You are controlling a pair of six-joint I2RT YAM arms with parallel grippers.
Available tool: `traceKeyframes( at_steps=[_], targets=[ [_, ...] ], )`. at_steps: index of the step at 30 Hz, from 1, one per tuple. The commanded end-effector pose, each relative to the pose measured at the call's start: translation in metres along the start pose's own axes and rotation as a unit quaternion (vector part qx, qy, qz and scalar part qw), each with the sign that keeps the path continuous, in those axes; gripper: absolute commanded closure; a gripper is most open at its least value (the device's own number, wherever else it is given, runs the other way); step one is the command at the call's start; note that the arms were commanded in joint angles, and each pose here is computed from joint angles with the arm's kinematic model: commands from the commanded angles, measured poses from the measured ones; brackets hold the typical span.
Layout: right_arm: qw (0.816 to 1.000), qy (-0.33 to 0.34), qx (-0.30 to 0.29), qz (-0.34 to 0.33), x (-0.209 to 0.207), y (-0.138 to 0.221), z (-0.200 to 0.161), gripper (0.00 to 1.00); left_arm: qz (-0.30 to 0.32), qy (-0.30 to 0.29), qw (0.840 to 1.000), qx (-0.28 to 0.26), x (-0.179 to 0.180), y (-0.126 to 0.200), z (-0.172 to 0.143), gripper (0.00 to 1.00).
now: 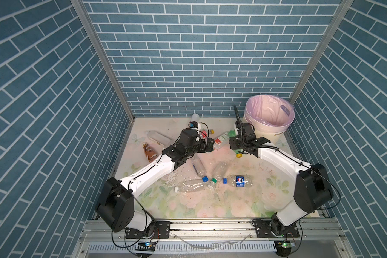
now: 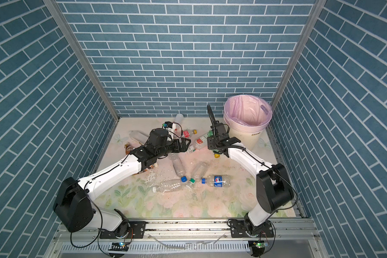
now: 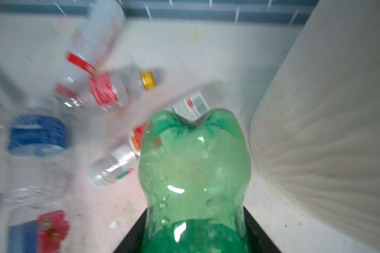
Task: Throw the plastic bottles in the bin
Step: Pick up the plastic bottle from the center of the table, then throw the plastic bottle into the trash bin.
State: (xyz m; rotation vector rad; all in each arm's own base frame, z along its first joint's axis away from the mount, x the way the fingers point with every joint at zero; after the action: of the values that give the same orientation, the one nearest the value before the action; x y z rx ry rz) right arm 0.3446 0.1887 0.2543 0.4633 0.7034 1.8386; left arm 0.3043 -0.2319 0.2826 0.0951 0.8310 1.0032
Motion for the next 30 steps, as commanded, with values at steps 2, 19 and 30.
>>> traceKeyframes(
  at_steps=[2,19,30],
  targets=[
    [0.995,0.029,-0.097,-0.01,-0.004,0.079,0.06,0.67,-0.043,-0.017,0.996,-0.077,-0.026,0.023,0.036,0.01],
    [0.945,-0.045,-0.202,-0.253,-0.111,0.179,0.125,0.69,-0.088,-0.077,0.99,-0.078,-0.071,0.02,0.038,0.01],
    [0.946,-0.067,-0.191,-0.254,-0.135,0.182,0.122,0.08,-0.066,-0.083,0.993,-0.049,-0.062,0.014,0.028,0.01]
  ],
)
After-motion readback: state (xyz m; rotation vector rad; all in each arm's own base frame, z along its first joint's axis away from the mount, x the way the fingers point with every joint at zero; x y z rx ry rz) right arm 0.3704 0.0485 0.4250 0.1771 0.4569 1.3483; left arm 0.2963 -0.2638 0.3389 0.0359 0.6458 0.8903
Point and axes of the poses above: each gripper's point midway between its finger pads, its own y axis back along the fingers, its own x axis along the line the jaws close on, z = x × y, the point moved 8 cm from there along y, back along the fingers, and after that the axes turned 8 degrees about y, right-handed, at the moved point
